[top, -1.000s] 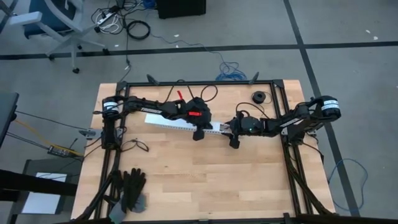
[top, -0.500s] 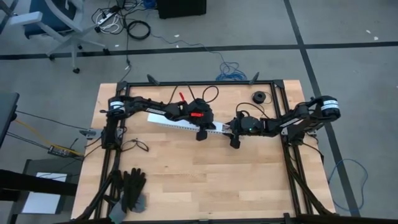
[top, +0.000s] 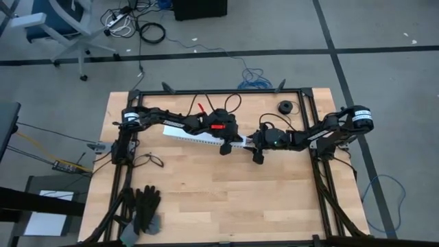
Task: Ziptie cables
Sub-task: Close the white cable duct
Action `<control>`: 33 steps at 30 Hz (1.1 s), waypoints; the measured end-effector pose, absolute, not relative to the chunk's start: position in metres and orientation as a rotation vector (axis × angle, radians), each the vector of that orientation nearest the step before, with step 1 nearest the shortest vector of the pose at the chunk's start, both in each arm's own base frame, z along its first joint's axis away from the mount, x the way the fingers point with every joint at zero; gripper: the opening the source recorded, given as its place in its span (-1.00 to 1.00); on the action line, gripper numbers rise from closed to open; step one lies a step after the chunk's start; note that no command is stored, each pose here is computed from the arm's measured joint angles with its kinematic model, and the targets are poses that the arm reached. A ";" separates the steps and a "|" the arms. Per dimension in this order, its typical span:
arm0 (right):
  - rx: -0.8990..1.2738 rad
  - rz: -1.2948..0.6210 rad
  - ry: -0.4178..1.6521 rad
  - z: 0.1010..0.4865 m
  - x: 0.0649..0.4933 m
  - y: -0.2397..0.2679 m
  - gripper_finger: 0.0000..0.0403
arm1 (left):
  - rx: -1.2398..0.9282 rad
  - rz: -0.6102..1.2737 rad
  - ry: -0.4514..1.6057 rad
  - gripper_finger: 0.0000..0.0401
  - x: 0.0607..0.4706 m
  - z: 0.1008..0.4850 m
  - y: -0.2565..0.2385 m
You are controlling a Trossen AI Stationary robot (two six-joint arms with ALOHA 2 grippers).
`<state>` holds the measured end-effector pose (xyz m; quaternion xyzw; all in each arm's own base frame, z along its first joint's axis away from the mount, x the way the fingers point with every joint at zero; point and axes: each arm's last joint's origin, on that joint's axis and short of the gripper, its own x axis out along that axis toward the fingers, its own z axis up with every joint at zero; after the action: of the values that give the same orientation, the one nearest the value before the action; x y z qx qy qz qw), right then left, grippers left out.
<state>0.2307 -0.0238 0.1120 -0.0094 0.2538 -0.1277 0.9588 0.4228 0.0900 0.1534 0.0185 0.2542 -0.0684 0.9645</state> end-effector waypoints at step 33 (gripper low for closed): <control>-0.019 -0.263 0.510 0.112 0.231 -0.024 0.09 | 0.023 -0.101 0.539 -1.00 0.401 0.140 0.089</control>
<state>0.2305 -0.0239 0.1119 -0.0096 0.2515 -0.1297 0.9591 0.4005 0.0886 0.1401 0.0114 0.2661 -0.0496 0.9626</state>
